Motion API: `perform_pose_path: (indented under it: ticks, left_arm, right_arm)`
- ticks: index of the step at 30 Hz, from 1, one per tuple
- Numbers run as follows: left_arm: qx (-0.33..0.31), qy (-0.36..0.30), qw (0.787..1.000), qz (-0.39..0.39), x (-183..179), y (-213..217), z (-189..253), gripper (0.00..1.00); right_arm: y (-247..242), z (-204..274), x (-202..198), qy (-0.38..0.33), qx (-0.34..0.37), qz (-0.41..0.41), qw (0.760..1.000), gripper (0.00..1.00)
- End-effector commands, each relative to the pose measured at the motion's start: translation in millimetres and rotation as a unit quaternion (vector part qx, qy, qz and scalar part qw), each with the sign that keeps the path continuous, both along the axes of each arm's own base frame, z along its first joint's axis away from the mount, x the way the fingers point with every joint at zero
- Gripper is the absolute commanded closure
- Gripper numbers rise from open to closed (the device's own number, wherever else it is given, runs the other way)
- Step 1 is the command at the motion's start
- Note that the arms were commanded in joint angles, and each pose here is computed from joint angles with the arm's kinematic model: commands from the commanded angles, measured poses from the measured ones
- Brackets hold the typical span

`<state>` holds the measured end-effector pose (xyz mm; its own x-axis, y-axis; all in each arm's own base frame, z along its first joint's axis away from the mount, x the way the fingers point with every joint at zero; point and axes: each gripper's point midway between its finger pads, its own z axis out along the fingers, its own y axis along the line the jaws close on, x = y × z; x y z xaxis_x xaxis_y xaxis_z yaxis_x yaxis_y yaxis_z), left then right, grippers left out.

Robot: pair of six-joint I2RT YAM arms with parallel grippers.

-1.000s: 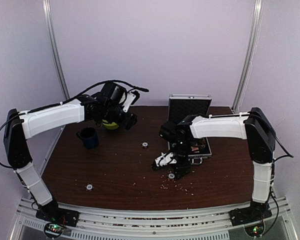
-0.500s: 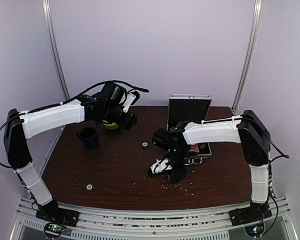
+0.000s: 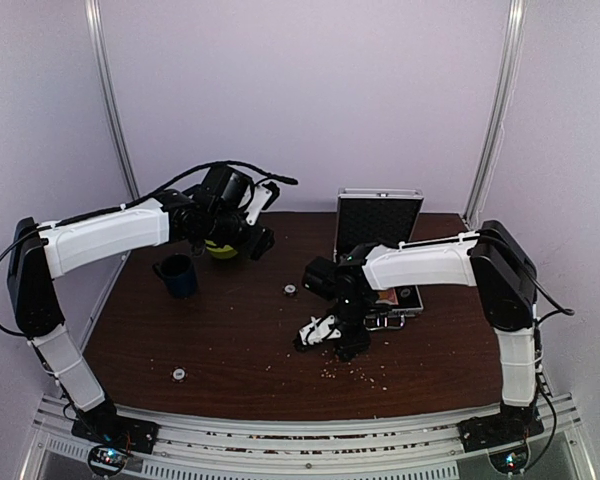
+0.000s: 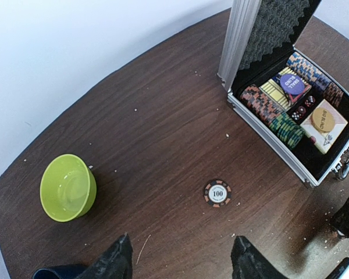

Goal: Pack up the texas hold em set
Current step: Pick up the pile of poker chips from the center of the board.

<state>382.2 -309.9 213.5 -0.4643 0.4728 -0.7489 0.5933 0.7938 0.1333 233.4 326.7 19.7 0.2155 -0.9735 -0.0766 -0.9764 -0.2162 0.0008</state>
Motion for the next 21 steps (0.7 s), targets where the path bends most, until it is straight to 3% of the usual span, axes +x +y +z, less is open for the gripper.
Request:
perform_pose_path:
  ticks: [1,10,21]
  left_arm:
    - [-0.009,-0.008,1.0,-0.003,1,-4,4,0.41]
    - [-0.004,-0.004,1.0,-0.004,2,-3,0,0.41]
    - [-0.001,-0.004,1.0,-0.003,2,-3,-2,0.41]
  right_arm:
    - [-9,-16,-4,0.003,-0.027,-0.009,1.0,0.58]
    - [-9,-24,-9,0.008,-0.03,-0.036,0.999,0.76]
    - [-6,8,0,0.014,0.014,-0.08,0.997,0.79]
